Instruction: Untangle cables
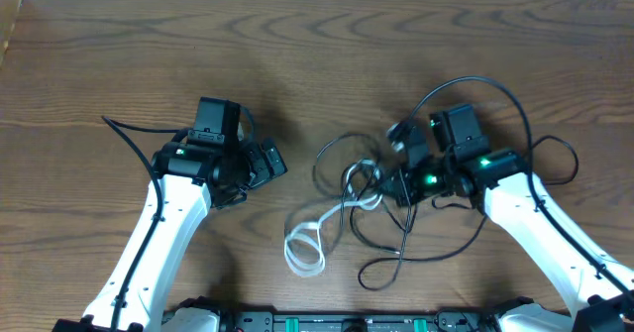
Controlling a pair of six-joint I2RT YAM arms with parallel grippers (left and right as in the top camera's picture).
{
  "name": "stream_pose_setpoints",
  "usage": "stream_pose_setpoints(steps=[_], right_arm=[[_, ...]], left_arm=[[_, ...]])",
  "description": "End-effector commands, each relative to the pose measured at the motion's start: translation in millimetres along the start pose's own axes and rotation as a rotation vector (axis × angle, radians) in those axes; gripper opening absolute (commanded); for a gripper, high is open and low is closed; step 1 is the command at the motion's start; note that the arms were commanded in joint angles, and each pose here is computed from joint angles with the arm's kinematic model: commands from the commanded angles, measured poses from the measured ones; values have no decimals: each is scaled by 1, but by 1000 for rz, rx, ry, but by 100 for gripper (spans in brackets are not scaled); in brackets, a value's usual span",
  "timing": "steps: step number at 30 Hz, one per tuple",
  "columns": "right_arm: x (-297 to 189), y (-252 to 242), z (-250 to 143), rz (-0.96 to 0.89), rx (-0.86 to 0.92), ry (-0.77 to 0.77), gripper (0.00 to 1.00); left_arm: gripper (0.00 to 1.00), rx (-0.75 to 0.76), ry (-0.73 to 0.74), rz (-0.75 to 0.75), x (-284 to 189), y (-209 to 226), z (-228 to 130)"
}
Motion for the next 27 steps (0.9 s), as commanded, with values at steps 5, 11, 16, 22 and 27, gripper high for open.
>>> stream_pose_setpoints(steps=[5,11,16,22,27], right_arm=[[8,-7,-7,-177,-211,56,1],[9,0,-12,-121,-211,78,1],[11,11,-19,-41,-208,106,1],[13,14,-20,-26,-210,113,1],[13,14,-20,-33,-193,113,1]], left_arm=[[99,-4,-6,12,0,0,1],[99,-4,-6,12,0,0,1],[99,-4,-6,12,0,0,1],[99,-4,-6,12,0,0,1],[99,-4,-6,12,0,0,1]])
Point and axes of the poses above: each gripper's point midway between its finger pads, its own x axis out along the fingers, its own y axis along the line the jaws close on, z = x × y, the point moved 6 cm from there along -x, back along the fingers, and after that the axes turned 1 degree about -x, right-handed, at the moved point
